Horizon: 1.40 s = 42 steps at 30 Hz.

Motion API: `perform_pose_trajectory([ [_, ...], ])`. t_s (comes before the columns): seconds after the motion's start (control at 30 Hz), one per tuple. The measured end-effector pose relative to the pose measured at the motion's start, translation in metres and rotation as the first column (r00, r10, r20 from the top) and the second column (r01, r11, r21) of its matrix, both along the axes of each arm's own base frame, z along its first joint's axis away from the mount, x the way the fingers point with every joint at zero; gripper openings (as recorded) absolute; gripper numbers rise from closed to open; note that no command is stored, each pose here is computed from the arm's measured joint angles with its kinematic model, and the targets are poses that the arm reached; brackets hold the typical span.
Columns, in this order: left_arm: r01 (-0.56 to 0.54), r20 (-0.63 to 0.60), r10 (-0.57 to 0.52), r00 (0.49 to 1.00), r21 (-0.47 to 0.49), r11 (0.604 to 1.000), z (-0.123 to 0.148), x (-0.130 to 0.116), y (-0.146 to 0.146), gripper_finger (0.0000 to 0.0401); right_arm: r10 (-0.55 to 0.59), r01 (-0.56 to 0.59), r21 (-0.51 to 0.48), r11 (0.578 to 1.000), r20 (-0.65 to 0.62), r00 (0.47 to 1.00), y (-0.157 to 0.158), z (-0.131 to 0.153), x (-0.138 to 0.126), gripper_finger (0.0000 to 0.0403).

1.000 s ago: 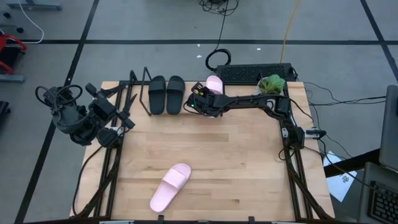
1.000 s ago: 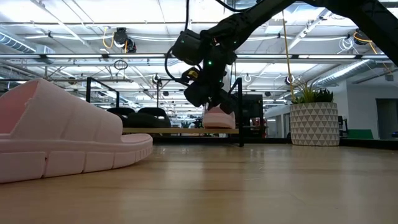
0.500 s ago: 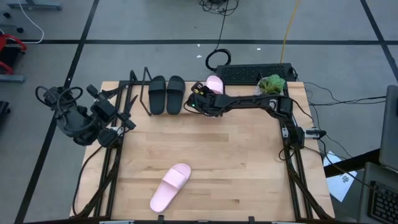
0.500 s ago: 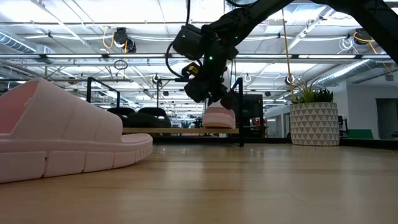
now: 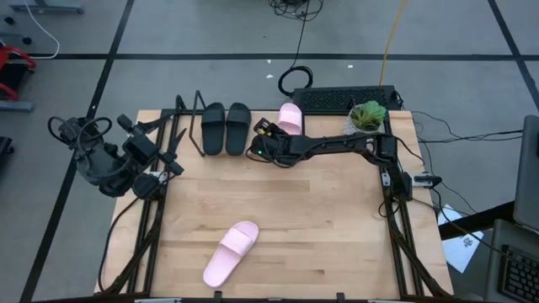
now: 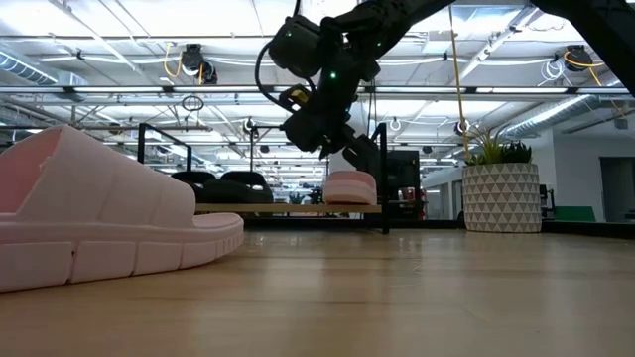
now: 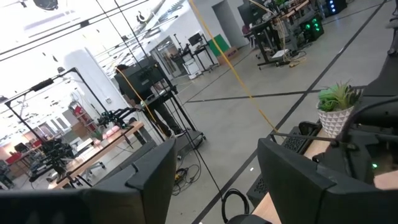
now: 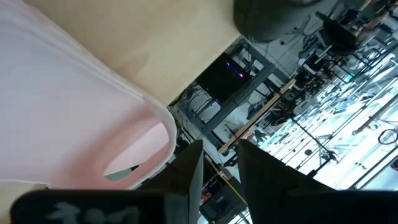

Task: Pick and place slides into the shelf
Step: Adjust the pink slipper on the shelf

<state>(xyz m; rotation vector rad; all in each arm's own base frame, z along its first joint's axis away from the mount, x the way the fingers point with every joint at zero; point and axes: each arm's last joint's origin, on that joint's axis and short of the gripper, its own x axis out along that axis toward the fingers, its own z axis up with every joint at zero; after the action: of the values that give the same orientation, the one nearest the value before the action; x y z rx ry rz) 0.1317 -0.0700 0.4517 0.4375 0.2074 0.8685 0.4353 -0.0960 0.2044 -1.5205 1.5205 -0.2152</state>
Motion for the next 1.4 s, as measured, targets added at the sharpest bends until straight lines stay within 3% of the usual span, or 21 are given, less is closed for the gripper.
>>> perform_pose_trajectory([
  [0.5,0.0,0.0,0.0,1.0,0.0,1.0,0.0,0.0,0.0,0.0228,0.109,-0.109,-0.004,0.994,0.023,0.994,0.048,0.004,0.008,0.0091],
  [0.97,0.0,0.004,0.0,1.0,-0.003,1.0,0.0,0.0,0.0,0.0228,0.134,-0.131,-0.033,0.991,0.286,0.949,0.143,0.029,-0.001,0.0091],
  [1.17,0.012,0.054,-0.009,0.999,-0.044,0.999,0.0,0.0,0.0,0.0228,0.014,-0.029,0.03,0.999,0.428,0.904,0.161,0.027,-0.014,0.0091],
  [1.3,0.127,0.115,-0.115,0.987,-0.102,0.987,0.0,0.003,-0.002,0.0228,-0.062,0.134,-0.099,0.986,0.527,0.847,0.16,0.033,-0.03,0.0091],
  [1.4,0.214,0.118,-0.201,0.973,-0.12,0.969,-0.003,0.004,-0.004,0.0228,-0.068,0.19,-0.136,0.972,0.614,0.786,0.163,0.048,-0.042,0.0091],
])
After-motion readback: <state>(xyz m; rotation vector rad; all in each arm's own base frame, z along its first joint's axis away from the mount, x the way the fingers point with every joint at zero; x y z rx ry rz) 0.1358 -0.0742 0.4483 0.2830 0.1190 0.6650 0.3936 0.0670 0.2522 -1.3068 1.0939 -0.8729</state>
